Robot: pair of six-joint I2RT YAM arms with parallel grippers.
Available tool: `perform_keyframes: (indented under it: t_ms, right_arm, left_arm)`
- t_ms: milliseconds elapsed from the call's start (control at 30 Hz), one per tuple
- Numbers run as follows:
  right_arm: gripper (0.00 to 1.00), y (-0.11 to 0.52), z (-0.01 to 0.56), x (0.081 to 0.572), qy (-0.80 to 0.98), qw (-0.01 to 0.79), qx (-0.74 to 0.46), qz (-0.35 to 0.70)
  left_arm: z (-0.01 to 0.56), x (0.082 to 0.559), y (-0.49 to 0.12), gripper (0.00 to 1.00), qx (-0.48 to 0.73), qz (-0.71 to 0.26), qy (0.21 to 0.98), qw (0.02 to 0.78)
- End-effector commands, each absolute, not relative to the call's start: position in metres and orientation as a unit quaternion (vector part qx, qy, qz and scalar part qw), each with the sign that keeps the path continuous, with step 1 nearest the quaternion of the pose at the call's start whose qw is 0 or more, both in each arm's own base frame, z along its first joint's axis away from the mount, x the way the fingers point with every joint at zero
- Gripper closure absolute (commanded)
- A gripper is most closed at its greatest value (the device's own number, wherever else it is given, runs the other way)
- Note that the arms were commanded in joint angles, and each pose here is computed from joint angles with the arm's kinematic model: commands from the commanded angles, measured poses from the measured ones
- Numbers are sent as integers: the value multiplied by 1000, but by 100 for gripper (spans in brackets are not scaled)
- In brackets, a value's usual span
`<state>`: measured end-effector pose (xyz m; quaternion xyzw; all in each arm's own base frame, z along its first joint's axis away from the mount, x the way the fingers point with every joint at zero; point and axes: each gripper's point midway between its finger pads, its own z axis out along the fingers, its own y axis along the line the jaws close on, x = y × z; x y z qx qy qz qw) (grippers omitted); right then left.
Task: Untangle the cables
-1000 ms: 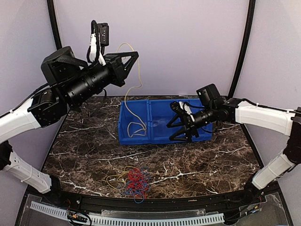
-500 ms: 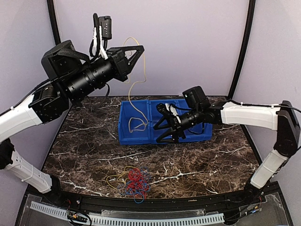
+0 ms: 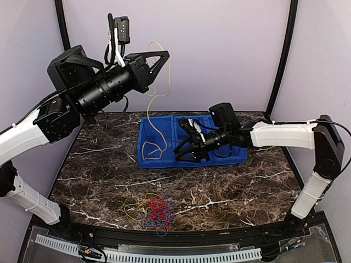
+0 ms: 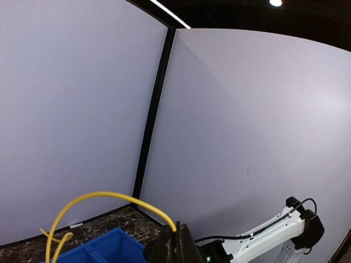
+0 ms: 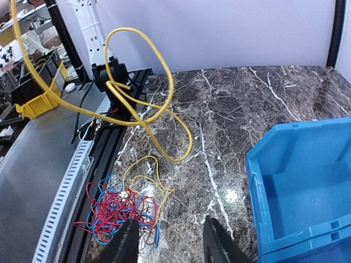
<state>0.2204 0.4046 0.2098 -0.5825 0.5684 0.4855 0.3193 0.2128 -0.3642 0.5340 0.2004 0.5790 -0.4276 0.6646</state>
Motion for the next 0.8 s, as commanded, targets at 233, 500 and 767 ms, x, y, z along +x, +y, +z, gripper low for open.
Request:
perform_keyframes:
  t_ms: [233, 500, 767]
  right_arm:
    - [35, 411, 229, 196, 513, 322, -607, 515]
    - [64, 424, 226, 206, 530, 318, -597, 512]
    - [100, 424, 219, 212, 548, 326, -583, 504]
  left_arm:
    - [562, 205, -352, 100, 182, -457, 550, 675]
    - [566, 204, -351, 100, 180, -460, 547, 676]
    - [564, 204, -348, 100, 176, -458, 550, 675]
